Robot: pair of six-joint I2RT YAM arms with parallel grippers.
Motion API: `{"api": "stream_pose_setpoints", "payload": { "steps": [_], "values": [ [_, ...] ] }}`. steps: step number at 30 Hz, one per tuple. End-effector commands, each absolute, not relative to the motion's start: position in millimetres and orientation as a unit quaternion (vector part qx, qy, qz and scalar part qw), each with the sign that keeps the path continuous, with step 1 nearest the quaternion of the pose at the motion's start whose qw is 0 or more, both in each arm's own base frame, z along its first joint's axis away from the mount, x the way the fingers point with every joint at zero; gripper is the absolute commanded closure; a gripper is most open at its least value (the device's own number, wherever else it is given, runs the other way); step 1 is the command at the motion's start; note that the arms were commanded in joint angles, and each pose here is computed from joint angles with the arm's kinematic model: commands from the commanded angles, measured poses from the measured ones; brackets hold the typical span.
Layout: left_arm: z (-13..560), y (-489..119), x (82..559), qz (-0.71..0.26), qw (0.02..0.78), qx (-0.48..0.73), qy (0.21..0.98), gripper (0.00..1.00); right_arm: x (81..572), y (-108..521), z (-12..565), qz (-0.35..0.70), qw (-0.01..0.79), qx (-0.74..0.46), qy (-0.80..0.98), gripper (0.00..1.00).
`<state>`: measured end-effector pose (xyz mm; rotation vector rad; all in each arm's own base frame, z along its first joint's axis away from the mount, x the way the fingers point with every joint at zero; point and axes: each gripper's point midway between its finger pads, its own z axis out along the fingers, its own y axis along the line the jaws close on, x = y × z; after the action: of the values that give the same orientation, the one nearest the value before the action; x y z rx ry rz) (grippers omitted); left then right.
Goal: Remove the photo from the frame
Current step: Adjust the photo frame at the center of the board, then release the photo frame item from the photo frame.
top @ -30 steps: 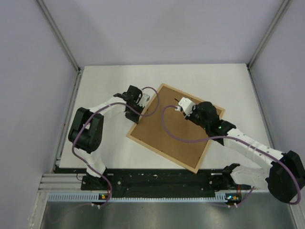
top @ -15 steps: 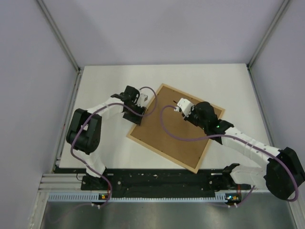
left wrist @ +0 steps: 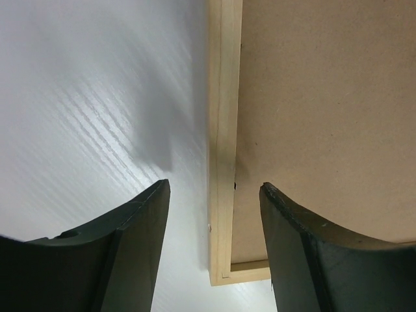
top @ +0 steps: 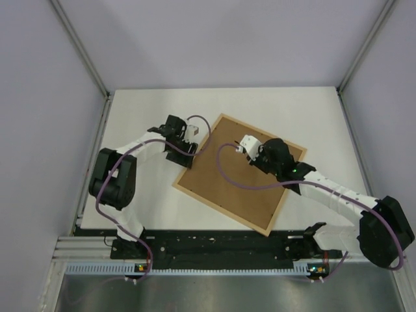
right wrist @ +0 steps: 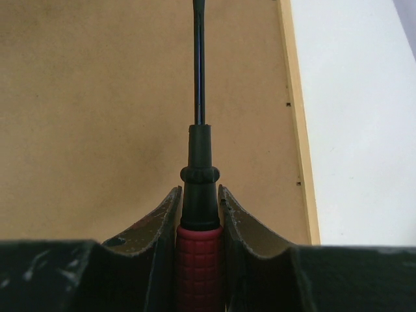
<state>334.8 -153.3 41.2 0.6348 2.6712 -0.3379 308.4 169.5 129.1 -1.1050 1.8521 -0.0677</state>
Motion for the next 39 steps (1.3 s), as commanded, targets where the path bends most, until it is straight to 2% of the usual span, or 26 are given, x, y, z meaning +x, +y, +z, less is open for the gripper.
{"api": "stream_pose_setpoints", "payload": {
  "steps": [1, 7, 11, 22, 28, 31, 39],
  "values": [
    [50.0, -169.9, 353.0, -0.149, 0.205, 0.233, 0.939, 0.37, 317.0, 184.4, 133.1, 0.002, 0.463, -0.439, 0.769, 1.0],
    [45.3, -175.3, 378.8, -0.142, 0.204, 0.228, 0.942, 0.37, 319.2, 200.1, 119.0, 0.032, 0.412, -0.449, 0.792, 1.0],
    [38.0, -176.3, 390.7, -0.139, 0.196, 0.214, 0.947, 0.4, 321.9, 215.5, 114.3, 0.06, 0.381, -0.456, 0.802, 1.0],
    [17.6, -161.0, 403.4, -0.161, 0.176, 0.159, 0.958, 0.65, 346.0, 254.6, 99.1, 0.089, 0.304, -0.476, 0.821, 1.0],
    [15.2, -158.0, 404.6, -0.167, 0.175, 0.136, 0.961, 0.66, 365.6, 274.8, 83.0, 0.075, 0.278, -0.478, 0.83, 1.0],
    [16.8, -157.0, 405.6, -0.176, 0.176, 0.122, 0.961, 0.7, 367.4, 286.0, 71.5, 0.082, 0.256, -0.481, 0.834, 1.0],
    [15.7, -148.3, 412.5, -0.185, 0.18, 0.09, 0.962, 0.71, 375.3, 313.9, 57.6, 0.077, 0.252, -0.488, 0.832, 1.0]
  ]
}}
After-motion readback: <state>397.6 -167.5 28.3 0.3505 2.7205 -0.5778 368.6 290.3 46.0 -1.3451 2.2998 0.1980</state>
